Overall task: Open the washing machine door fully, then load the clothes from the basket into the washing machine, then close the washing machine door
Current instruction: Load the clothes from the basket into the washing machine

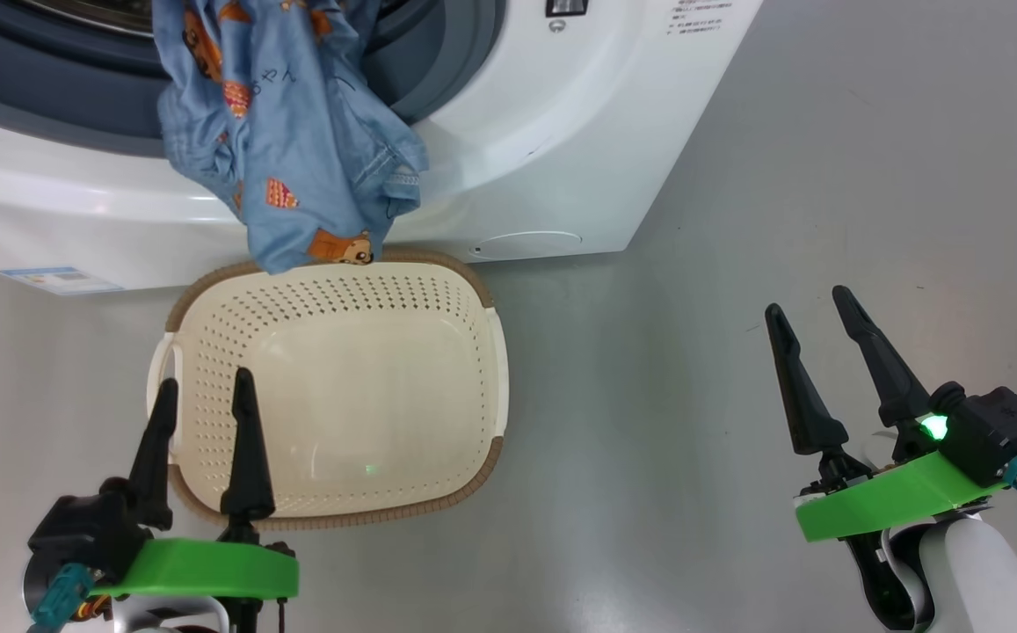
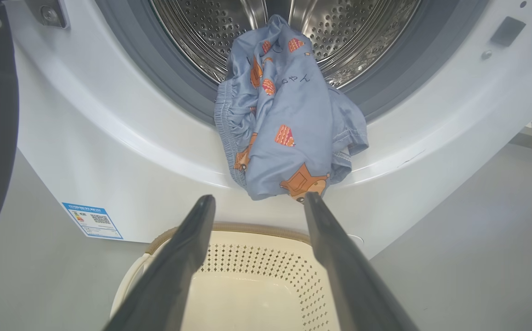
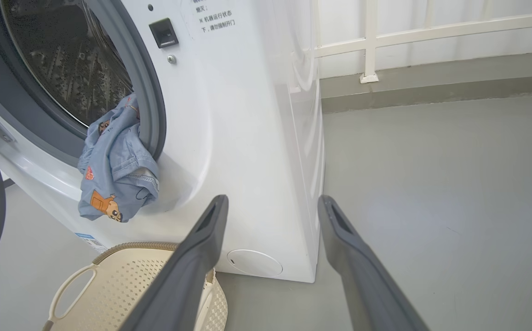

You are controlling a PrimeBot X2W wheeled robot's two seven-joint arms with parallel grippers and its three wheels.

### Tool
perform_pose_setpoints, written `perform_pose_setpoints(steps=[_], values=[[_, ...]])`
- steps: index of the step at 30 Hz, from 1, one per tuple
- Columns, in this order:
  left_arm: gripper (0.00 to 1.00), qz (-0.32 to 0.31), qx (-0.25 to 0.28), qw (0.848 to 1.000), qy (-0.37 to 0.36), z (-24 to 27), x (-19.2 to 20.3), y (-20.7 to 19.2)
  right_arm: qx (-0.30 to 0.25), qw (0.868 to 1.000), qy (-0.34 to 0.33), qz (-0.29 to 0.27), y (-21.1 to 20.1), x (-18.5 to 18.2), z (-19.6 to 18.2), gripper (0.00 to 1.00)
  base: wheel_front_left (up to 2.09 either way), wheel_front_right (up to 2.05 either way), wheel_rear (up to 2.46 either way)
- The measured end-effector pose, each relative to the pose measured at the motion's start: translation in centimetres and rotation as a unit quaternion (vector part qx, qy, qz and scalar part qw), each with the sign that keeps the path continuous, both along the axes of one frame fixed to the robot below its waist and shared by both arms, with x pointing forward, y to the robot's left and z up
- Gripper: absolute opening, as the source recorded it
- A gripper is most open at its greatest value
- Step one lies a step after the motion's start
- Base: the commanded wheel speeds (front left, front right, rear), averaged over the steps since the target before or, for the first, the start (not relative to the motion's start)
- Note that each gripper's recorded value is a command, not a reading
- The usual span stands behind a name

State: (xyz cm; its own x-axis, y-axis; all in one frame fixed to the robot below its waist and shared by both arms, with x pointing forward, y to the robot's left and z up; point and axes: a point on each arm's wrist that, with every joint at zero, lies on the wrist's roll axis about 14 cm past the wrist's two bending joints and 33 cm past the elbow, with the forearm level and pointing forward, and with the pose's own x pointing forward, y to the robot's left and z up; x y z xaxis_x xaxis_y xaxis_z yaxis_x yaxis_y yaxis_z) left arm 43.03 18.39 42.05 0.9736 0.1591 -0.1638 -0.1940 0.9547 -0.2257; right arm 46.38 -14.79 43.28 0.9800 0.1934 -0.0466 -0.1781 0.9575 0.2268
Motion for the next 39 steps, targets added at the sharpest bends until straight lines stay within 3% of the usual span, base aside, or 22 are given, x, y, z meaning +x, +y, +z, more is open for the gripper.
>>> perform_pose_setpoints(steps=[21,33,39], values=[[1.00,-0.016,-0.009,1.000,0.008,-0.6,0.7,-0.9,0.002,1.000,0.004,-0.009,-0.4,-0.3,-0.2,1.00,0.00,0.00,0.00],[1.00,-0.091,-0.048,0.995,-0.013,-1.2,6.5,-4.8,-0.003,1.000,0.016,-0.018,-1.1,-0.9,-0.8,1.00,0.00,0.00,0.00],[1.00,-0.121,-0.038,0.992,-0.008,-2.2,8.8,-5.8,-0.008,0.999,0.020,-0.028,-1.9,-1.2,-1.0,1.00,0.00,0.00,0.00]])
